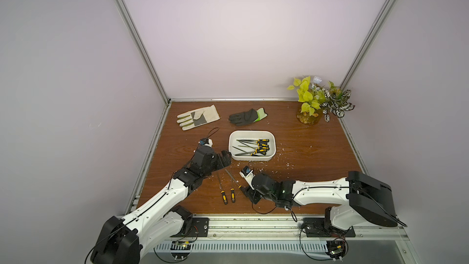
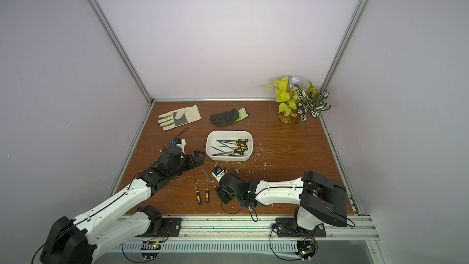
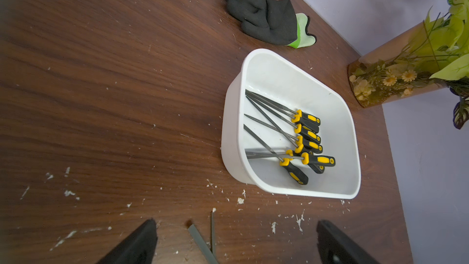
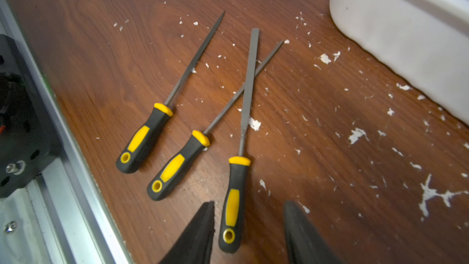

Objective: Put the file tool into the storage box
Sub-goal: Pick up the file tool from the center of the board.

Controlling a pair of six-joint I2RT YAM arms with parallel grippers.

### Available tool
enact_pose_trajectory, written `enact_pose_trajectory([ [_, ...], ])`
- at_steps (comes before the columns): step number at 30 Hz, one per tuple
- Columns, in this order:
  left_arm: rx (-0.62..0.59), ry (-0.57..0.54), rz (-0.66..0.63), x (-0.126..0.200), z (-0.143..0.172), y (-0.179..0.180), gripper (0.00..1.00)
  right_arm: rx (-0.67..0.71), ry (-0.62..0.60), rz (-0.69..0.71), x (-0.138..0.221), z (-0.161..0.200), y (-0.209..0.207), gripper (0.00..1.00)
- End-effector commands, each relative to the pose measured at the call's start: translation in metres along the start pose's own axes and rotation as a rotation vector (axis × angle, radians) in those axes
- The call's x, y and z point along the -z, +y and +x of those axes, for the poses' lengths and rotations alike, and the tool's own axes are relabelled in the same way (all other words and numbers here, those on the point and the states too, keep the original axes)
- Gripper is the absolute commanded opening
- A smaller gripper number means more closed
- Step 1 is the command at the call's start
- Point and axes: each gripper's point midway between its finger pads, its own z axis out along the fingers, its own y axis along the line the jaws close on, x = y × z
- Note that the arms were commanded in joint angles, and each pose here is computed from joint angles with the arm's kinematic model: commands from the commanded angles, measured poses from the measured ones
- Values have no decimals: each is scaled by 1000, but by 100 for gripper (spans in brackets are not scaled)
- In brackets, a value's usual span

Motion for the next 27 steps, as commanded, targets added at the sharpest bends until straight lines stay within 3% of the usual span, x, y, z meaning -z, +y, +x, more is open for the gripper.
enact_pose_trajectory([
  [1,9,-1,-11,-7,1,6,100,-13,-35,31,0,-14,6,49],
  [17,7,-2,3,-11,2,6,100,40,54,125,-23,13,10,45],
  [27,17,-38,8,-2,-8,1,100,92,71,163,-29,21,7,20],
])
